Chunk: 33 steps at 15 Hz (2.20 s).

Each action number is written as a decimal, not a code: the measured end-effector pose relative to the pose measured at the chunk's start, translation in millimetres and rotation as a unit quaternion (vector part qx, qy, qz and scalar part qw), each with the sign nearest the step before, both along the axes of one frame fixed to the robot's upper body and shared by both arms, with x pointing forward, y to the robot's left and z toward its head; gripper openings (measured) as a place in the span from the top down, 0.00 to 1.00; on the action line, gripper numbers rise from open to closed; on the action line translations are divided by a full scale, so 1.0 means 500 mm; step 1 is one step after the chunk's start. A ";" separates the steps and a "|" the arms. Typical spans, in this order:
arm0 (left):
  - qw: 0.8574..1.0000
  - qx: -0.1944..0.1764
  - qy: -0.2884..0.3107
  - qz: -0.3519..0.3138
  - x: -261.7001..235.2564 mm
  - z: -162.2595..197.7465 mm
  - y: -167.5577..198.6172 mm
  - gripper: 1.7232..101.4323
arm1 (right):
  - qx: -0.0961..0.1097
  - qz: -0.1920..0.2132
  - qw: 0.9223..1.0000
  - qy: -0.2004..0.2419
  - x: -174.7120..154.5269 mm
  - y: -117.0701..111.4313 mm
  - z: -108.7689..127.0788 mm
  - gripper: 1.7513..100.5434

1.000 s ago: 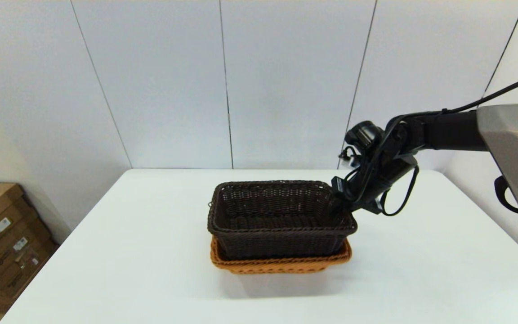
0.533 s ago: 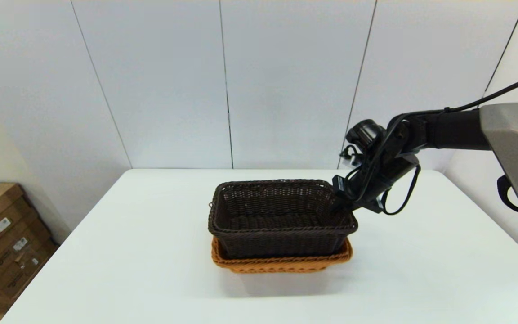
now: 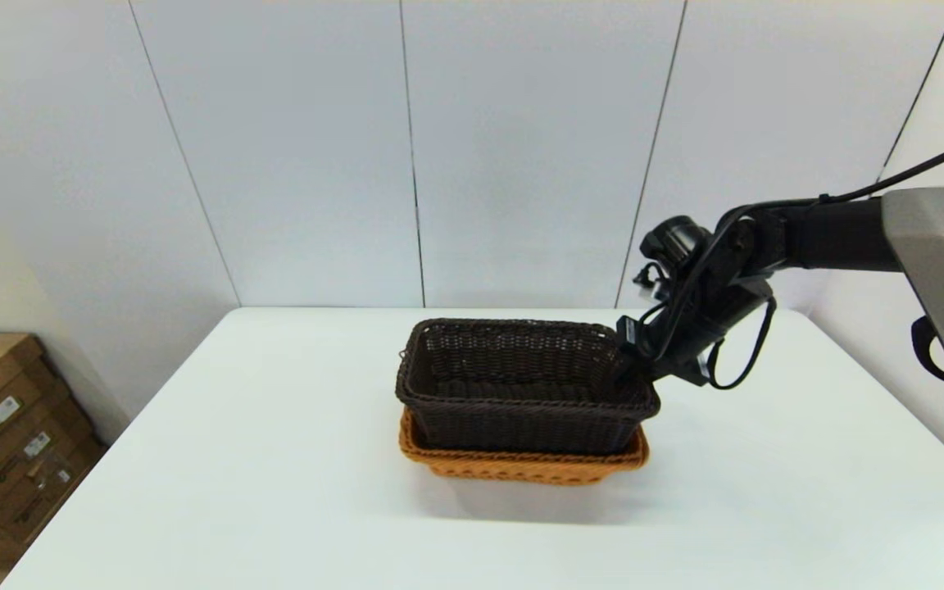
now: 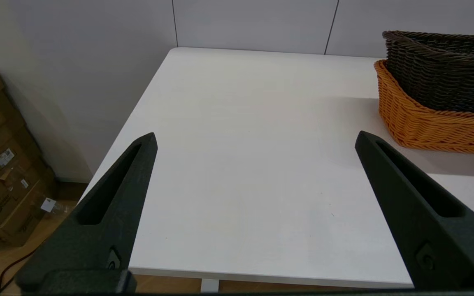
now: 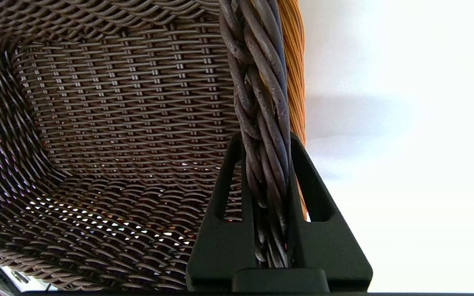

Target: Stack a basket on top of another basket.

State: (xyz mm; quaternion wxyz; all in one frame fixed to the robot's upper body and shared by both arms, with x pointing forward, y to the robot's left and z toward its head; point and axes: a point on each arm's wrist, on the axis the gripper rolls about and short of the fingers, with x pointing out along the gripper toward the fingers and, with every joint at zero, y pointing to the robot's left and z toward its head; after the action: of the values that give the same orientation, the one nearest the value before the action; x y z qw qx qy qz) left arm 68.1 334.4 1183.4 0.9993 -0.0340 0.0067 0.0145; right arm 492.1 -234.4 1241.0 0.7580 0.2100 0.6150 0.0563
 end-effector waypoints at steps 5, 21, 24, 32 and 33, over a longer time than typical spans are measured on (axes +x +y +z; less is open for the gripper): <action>1.000 0.000 0.000 0.000 0.000 0.000 0.000 0.04 | -0.001 0.000 1.000 0.001 0.000 -0.002 0.000 0.87; 1.000 0.000 0.000 0.000 0.000 0.000 0.000 0.04 | -0.001 0.005 1.000 -0.016 -0.007 -0.002 0.024 0.26; 1.000 0.000 0.000 0.000 0.000 0.000 0.000 0.04 | 0.003 0.004 0.999 -0.034 -0.016 -0.009 0.052 0.18; 1.000 0.000 0.000 0.000 0.000 0.000 0.000 0.04 | 0.020 0.013 0.996 -0.081 -0.102 -0.033 0.176 0.08; 1.000 0.000 0.000 0.000 0.000 0.000 0.000 0.04 | 0.022 0.016 0.995 -0.092 -0.126 -0.037 0.199 0.08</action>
State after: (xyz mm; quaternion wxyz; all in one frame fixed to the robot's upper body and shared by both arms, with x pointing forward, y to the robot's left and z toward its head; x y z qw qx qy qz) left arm 68.1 334.4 1183.5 0.9993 -0.0339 0.0064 0.0147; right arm 429.1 -253.1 1340.4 0.8054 0.2109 0.5447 0.1011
